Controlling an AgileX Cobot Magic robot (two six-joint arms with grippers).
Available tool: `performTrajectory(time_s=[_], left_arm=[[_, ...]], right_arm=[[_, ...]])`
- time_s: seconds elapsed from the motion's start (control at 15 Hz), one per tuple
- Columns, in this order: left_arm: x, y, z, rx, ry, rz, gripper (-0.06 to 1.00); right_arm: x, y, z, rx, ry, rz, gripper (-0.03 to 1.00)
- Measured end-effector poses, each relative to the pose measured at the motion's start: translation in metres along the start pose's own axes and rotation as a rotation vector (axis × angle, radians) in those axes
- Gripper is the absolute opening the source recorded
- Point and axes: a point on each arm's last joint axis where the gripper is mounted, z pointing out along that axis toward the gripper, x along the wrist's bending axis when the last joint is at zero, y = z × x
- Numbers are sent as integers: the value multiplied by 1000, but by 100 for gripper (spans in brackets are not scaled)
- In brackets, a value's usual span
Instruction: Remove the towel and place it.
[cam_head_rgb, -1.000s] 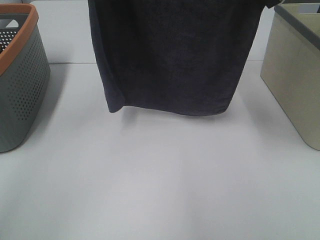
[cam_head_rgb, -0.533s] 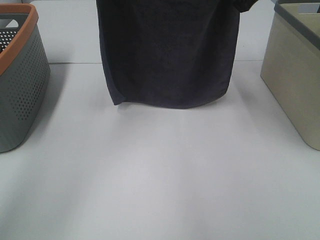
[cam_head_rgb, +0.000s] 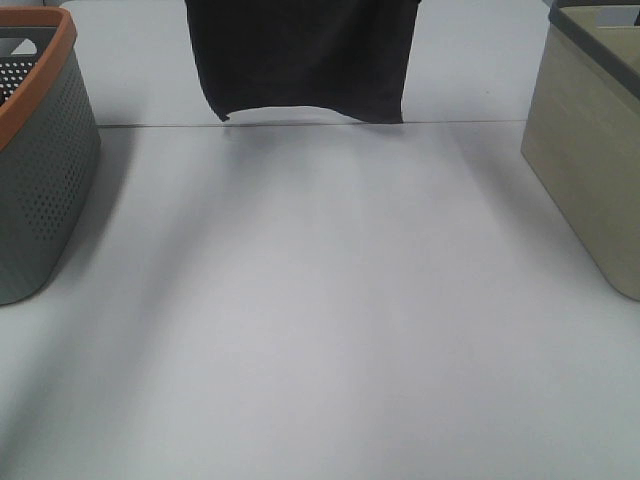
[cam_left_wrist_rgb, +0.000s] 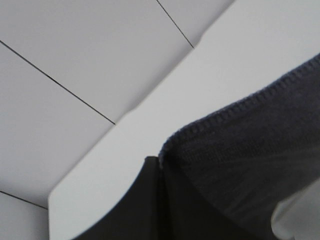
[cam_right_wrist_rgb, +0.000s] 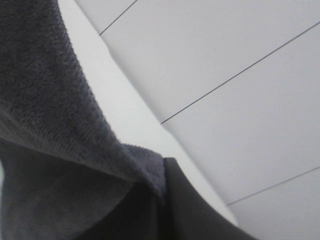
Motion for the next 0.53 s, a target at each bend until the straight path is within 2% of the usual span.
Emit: performTrajectory(time_s=[0.07, 0.13, 0.33, 0.53], left_arm=[[-12, -10, 6, 76, -57, -4, 0], [-27, -19, 9, 166, -128, -6, 0], [-64, -45, 1, 469, -375, -43, 0], [-85, -62, -14, 683, -613, -48, 0]], right_arm=[[8, -10, 1, 67, 61, 61, 2], [22, -22, -1, 161, 159, 121, 2], [66, -50, -20, 461, 501, 263, 2], [87, -55, -41, 647, 766, 366, 2]])
